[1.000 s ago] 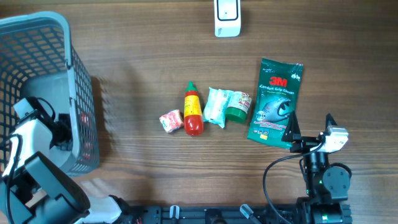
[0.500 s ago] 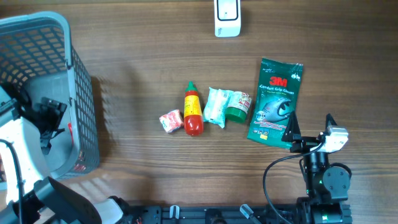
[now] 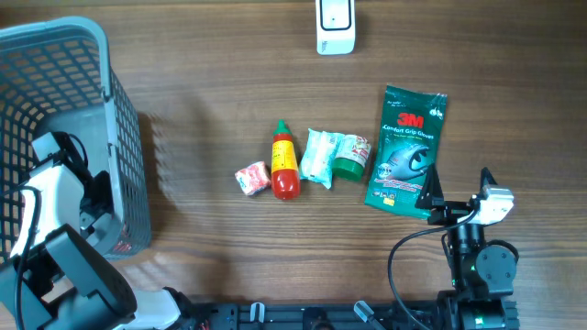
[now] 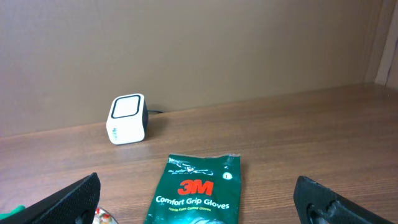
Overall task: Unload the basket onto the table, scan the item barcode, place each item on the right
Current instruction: 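Reach the left gripper into the basket and grasp the red Nescafe stick, then carry the red Nescafe stick with the left gripper and drop it on the glove pack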
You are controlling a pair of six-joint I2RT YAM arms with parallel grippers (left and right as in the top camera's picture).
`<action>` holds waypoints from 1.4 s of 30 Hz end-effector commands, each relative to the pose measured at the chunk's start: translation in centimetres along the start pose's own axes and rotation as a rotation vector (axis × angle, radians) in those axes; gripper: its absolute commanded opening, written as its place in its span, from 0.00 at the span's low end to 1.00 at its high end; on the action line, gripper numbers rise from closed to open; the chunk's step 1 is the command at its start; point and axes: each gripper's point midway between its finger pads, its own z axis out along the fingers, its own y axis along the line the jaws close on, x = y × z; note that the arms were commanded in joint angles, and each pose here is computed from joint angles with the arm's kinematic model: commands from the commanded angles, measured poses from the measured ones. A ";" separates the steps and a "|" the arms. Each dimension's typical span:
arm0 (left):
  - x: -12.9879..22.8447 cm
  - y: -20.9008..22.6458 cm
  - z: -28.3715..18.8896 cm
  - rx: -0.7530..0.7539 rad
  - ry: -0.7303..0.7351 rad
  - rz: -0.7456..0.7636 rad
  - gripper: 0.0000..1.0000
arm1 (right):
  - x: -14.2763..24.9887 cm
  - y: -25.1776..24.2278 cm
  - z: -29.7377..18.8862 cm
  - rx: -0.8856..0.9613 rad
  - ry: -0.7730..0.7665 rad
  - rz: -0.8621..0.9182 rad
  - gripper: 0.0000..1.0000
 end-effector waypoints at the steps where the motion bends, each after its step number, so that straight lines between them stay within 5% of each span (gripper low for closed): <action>1: 0.4 0.3 0.8 -0.012 0.015 -0.007 0.91 | -0.1 0.3 0.0 -0.017 -0.004 -0.012 1.00; 3: 2.0 0.6 1.8 -0.024 0.053 -0.030 0.77 | -0.1 0.3 0.0 -0.017 -0.004 -0.012 0.99; 6: 4.5 0.7 3.9 -0.022 0.096 -0.069 0.87 | -0.1 0.3 0.0 -0.017 -0.004 -0.013 1.00; 8: 5.9 0.3 4.8 0.013 0.122 -0.074 0.59 | -0.1 0.3 0.0 -0.017 -0.004 -0.012 1.00; 9: 6.1 0.0 5.0 0.029 0.125 -0.075 0.31 | -0.1 0.3 0.0 -0.017 -0.004 -0.013 1.00; 11: 5.8 -0.4 4.8 0.050 0.121 -0.077 0.04 | -0.1 0.3 0.0 -0.017 -0.004 -0.012 1.00; 19: -2.4 -0.4 -2.7 0.030 -0.044 -0.090 0.04 | -0.1 0.3 0.0 -0.017 -0.004 -0.012 1.00; 28: -12.5 -0.8 -22.0 0.194 -0.535 -0.176 0.04 | -0.1 0.3 0.0 -0.017 -0.004 -0.012 1.00; 35: -6.8 -8.9 -33.0 0.647 -0.672 0.069 0.04 | -0.1 0.3 0.0 -0.017 -0.004 -0.012 1.00; 42: 4.1 -21.0 -33.8 0.859 -0.485 0.501 0.04 | -0.1 0.3 0.0 -0.017 -0.004 -0.013 1.00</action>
